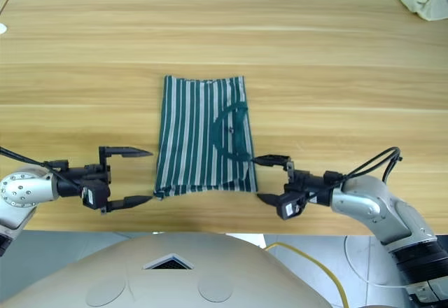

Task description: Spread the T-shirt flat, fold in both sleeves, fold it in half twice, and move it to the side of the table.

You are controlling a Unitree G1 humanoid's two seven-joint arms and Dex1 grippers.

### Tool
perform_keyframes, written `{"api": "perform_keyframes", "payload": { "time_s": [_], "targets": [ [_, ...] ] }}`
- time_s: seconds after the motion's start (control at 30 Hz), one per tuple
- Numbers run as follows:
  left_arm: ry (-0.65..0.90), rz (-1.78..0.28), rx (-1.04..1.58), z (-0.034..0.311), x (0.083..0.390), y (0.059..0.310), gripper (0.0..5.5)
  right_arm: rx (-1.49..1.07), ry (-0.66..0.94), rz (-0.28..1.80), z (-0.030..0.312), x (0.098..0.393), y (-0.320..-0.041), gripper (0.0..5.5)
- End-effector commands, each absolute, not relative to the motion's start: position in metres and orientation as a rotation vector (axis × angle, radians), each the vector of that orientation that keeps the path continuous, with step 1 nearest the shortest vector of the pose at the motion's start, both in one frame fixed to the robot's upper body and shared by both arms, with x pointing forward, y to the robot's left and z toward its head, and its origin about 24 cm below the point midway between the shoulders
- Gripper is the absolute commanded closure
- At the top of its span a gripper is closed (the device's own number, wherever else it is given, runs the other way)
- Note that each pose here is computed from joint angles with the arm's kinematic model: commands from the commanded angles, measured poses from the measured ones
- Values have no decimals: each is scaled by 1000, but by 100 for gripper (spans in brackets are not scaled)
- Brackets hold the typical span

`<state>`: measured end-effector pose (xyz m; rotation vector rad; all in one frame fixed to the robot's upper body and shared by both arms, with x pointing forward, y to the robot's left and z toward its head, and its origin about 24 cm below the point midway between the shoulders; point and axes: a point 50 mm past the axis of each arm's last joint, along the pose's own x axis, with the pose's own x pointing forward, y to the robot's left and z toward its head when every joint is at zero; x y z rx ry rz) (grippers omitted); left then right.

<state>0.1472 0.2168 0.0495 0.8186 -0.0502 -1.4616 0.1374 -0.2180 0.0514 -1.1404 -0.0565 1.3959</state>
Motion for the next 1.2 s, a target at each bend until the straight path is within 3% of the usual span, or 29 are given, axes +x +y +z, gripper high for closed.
{"api": "perform_keyframes", "payload": {
  "time_s": [0.03,0.57,0.63,1.2],
  "targets": [
    [4,-1466,878,37,146,221,12,-1154,65,1462,35,129,-227,10],
    [11,-1486,901,20,148,212,12,-1135,70,1494,19,128,-213,10],
    [5,-1498,899,20,148,210,37,-1133,64,1496,19,128,-211,10],
    [0,-1581,886,15,146,203,308,-1126,22,1494,20,136,-200,321]
  ]
}}
